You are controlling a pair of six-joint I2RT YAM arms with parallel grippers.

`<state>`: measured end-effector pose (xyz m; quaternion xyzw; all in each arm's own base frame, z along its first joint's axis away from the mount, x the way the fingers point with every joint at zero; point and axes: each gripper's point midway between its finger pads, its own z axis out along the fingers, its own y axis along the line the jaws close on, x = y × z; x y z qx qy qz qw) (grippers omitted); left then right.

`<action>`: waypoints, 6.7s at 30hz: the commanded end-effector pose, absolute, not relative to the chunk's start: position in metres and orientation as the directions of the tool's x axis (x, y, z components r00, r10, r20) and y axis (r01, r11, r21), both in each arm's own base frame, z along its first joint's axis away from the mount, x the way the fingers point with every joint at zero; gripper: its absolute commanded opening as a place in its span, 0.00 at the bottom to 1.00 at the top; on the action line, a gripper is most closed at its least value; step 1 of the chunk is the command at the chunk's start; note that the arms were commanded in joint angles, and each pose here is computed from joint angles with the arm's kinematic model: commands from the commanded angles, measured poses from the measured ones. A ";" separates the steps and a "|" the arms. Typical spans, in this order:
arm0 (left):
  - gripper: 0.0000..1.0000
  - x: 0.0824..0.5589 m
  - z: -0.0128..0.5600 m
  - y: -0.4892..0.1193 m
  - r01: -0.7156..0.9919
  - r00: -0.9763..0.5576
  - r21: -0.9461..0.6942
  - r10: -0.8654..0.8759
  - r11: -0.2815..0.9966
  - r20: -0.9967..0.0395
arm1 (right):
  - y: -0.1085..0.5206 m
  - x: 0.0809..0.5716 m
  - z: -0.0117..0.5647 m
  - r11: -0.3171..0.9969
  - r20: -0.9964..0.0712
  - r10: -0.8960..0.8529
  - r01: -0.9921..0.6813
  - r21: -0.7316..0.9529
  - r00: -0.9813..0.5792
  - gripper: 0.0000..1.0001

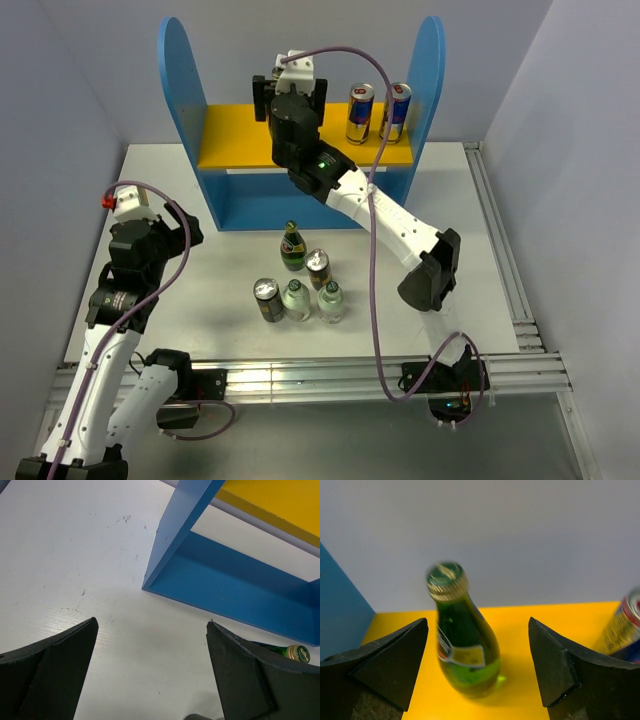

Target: Place and organize the beverage onto the shelf

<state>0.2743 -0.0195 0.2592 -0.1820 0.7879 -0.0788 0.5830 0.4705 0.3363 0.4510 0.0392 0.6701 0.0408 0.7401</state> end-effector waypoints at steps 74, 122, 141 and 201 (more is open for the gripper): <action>0.00 0.342 0.270 -0.234 0.035 -0.182 -0.239 -0.229 0.970 -0.956 | 0.137 0.182 0.218 0.933 -0.896 0.345 -0.002 0.360 -0.279 0.85; 0.06 0.491 0.490 -0.153 -0.087 0.056 -0.173 -0.168 0.981 -0.984 | 0.133 0.180 0.190 0.937 -0.896 0.334 0.002 0.349 -0.294 0.84; 0.99 0.431 0.510 -0.120 -0.138 0.062 -0.179 -0.172 0.974 -0.983 | 0.136 0.179 0.185 0.939 -0.891 0.329 0.004 0.345 -0.313 0.84; 0.99 0.226 0.089 -0.193 0.002 -0.344 -0.306 -0.287 0.952 -0.894 | 0.141 0.177 0.176 0.933 -0.880 0.335 -0.009 0.359 -0.335 0.90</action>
